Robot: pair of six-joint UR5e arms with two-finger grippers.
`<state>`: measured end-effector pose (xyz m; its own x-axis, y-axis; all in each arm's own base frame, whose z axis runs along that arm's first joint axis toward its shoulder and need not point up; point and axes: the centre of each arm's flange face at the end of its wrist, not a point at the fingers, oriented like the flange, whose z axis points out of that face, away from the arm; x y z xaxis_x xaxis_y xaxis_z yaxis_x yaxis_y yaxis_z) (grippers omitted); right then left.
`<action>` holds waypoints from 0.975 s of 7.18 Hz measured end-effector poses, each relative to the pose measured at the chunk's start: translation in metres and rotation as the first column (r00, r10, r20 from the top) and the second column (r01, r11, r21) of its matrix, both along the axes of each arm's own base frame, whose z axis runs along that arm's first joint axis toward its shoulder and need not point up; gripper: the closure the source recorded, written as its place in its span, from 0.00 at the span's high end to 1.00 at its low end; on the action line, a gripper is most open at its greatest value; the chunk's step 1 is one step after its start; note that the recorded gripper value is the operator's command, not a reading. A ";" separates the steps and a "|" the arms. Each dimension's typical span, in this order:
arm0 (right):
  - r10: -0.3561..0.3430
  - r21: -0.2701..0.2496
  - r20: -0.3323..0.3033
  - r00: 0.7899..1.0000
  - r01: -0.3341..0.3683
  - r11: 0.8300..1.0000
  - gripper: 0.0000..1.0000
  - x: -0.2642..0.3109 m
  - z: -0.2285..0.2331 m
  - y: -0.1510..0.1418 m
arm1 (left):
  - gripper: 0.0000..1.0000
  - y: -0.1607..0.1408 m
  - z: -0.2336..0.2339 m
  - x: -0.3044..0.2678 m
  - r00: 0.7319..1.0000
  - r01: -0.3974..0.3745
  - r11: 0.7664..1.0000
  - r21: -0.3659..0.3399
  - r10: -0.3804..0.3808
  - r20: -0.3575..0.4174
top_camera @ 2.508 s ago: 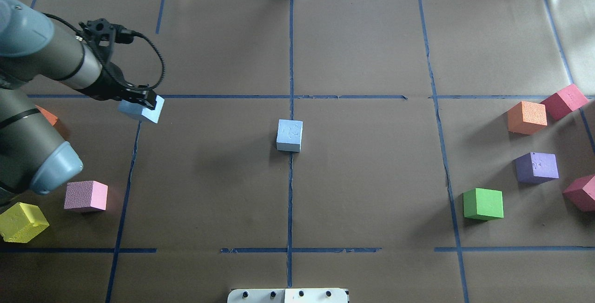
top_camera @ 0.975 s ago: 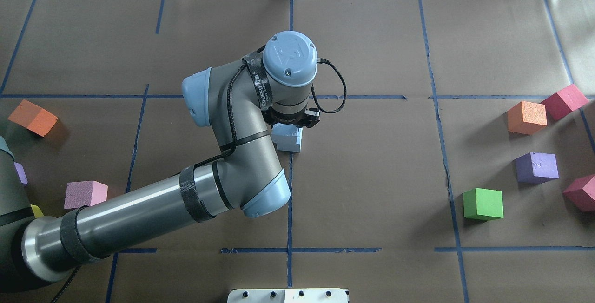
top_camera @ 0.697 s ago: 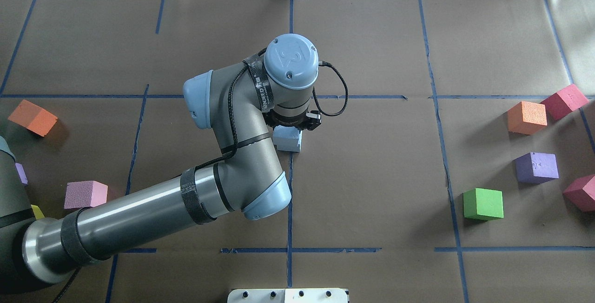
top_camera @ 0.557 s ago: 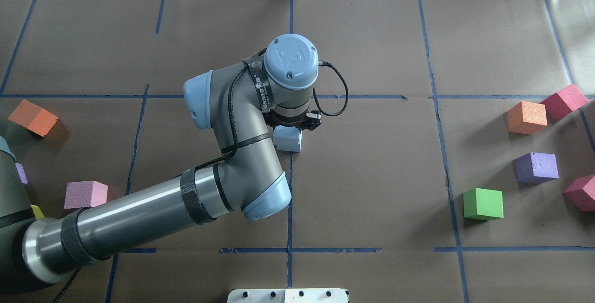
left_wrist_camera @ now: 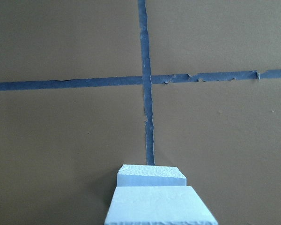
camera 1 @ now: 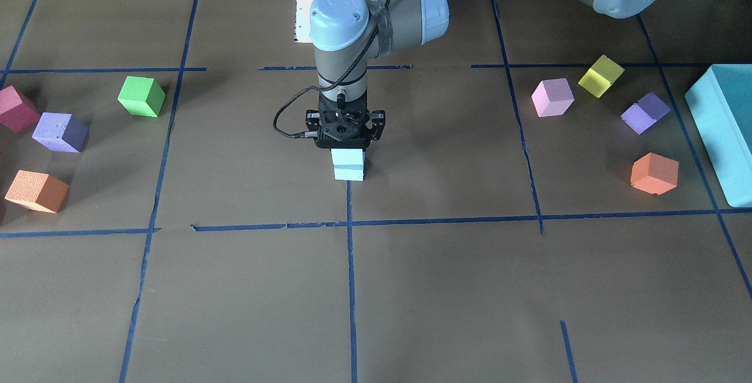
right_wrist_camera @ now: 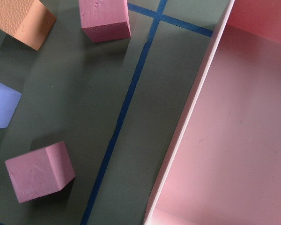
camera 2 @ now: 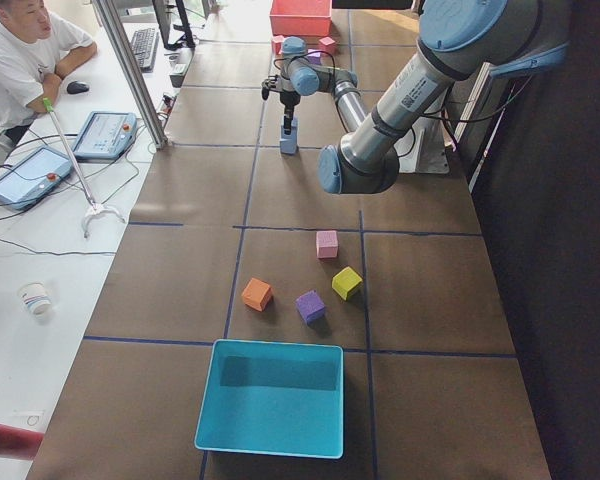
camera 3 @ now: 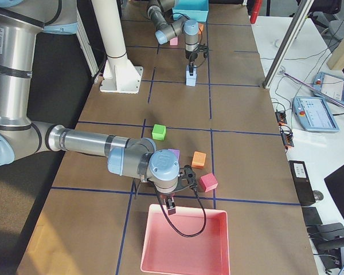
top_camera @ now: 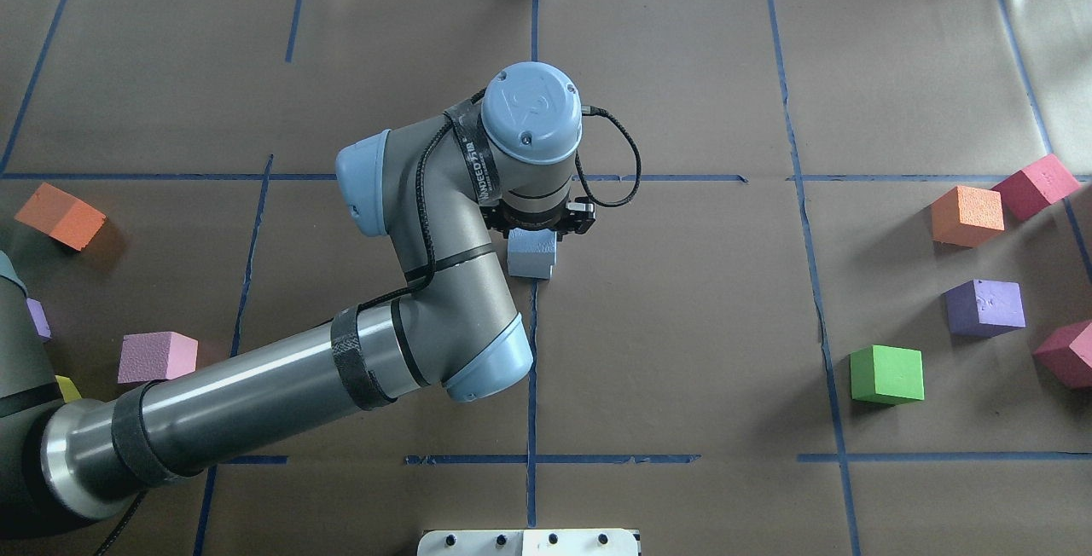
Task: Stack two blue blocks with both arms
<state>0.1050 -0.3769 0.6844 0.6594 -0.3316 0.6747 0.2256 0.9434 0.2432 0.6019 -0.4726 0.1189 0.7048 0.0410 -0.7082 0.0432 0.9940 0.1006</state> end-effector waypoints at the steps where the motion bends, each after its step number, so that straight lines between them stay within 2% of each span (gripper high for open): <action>1: 0.000 0.000 0.000 1.000 0.000 1.000 1.00 0.000 0.000 0.000 | 1.00 -0.001 0.000 0.000 1.000 -0.002 1.000 0.004 0.002 0.000; 3: 0.000 0.002 0.001 1.000 0.000 1.000 1.00 0.000 -0.001 -0.001 | 1.00 -0.012 -0.014 -0.026 1.000 -0.010 1.000 0.003 0.010 -0.029; 4: 0.000 0.005 0.001 1.000 0.000 1.000 1.00 0.000 -0.002 -0.002 | 1.00 -0.025 -0.019 -0.072 0.997 -0.055 0.998 -0.005 0.054 -0.054; 5: -0.001 0.008 -0.001 1.000 0.001 1.000 1.00 0.000 -0.002 -0.003 | 1.00 -0.025 -0.003 -0.127 0.992 -0.109 0.994 0.029 0.110 -0.062; 6: -0.001 0.010 -0.003 1.000 0.001 1.000 1.00 0.000 -0.003 -0.004 | 1.00 -0.013 0.039 -0.193 0.985 -0.158 0.982 0.103 0.163 -0.048; 7: -0.001 0.010 -0.005 1.000 0.001 1.000 1.00 0.001 -0.003 -0.004 | 1.00 -0.003 0.091 -0.264 0.983 -0.181 0.970 0.160 0.184 -0.009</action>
<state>0.1055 -0.3814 0.6810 0.6622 -0.3391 0.6682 0.2276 0.9406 0.2518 0.3382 -0.4759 0.2097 0.6580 0.2801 -0.6990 -0.1332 0.9569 0.2581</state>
